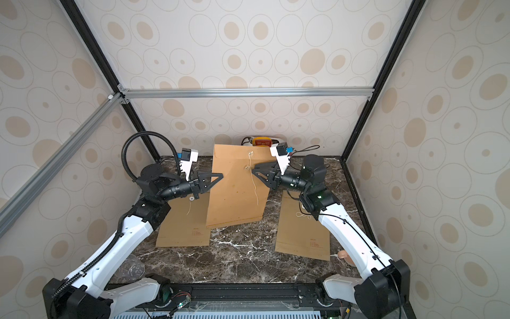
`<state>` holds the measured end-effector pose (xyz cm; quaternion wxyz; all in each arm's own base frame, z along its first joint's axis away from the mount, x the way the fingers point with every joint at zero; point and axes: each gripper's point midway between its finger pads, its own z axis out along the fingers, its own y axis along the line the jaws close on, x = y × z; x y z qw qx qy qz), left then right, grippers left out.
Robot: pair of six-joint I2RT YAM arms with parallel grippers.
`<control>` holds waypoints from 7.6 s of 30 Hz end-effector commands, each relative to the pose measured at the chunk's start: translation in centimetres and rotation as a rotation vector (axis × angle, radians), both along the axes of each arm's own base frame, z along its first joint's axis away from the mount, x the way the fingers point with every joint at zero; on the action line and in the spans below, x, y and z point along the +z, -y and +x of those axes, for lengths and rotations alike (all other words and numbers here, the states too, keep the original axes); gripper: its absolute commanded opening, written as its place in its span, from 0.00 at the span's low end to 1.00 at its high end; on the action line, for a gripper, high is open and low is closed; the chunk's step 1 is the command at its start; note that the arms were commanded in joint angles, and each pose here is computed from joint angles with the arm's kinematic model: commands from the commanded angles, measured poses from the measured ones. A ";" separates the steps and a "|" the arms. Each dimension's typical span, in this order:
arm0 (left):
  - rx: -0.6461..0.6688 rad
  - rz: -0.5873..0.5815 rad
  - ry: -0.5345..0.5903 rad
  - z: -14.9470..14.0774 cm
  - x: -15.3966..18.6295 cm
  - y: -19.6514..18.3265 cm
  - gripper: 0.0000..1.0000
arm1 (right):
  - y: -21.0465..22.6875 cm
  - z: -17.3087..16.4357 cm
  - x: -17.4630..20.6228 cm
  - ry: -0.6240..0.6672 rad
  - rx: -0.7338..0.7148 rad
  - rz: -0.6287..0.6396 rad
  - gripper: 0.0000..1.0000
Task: Close the mouth of the file bag
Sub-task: Close the file bag.
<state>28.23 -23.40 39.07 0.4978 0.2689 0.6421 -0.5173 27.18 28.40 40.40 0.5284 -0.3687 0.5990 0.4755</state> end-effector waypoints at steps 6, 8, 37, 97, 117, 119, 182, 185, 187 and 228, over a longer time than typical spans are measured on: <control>0.018 0.014 0.116 -0.9 1.8 -0.2 0.00 | 0.8 -0.6 0.8 0.159 -0.071 -0.010 0.27; 0.023 0.013 0.120 -0.8 1.7 -0.2 0.00 | 0.5 -0.7 0.9 0.162 -0.061 -0.005 0.28; -0.044 -0.004 0.128 -1.9 1.8 0.9 0.00 | -1.5 -0.2 1.0 0.389 -0.085 -0.061 0.37; -0.027 -0.059 0.131 -2.3 2.9 0.4 0.00 | -1.2 -5.0 -7.7 0.084 0.064 0.009 0.24; -0.030 -0.059 0.133 -2.4 3.0 0.4 0.00 | -0.4 -5.1 -10.4 0.026 0.017 0.025 0.18; -0.030 -0.059 0.130 -2.4 3.0 0.5 0.00 | -0.5 -4.9 -10.5 0.033 0.011 0.019 0.19; 0.072 0.040 0.311 -3.7 2.9 -1.0 0.00 | -1.7 -3.4 -13.3 0.298 -0.166 -0.154 0.33; 0.088 0.040 0.328 -3.8 2.8 -1.1 0.00 | -1.6 -3.0 -12.7 0.340 -0.196 -0.170 0.37; 0.098 0.046 0.335 -3.7 2.7 -1.2 0.00 | -1.4 -2.7 -12.0 0.371 -0.222 -0.174 0.37; 0.063 -0.002 0.305 -3.8 3.0 -0.7 0.00 | -2.5 -1.5 -12.8 0.286 -0.238 -0.116 0.04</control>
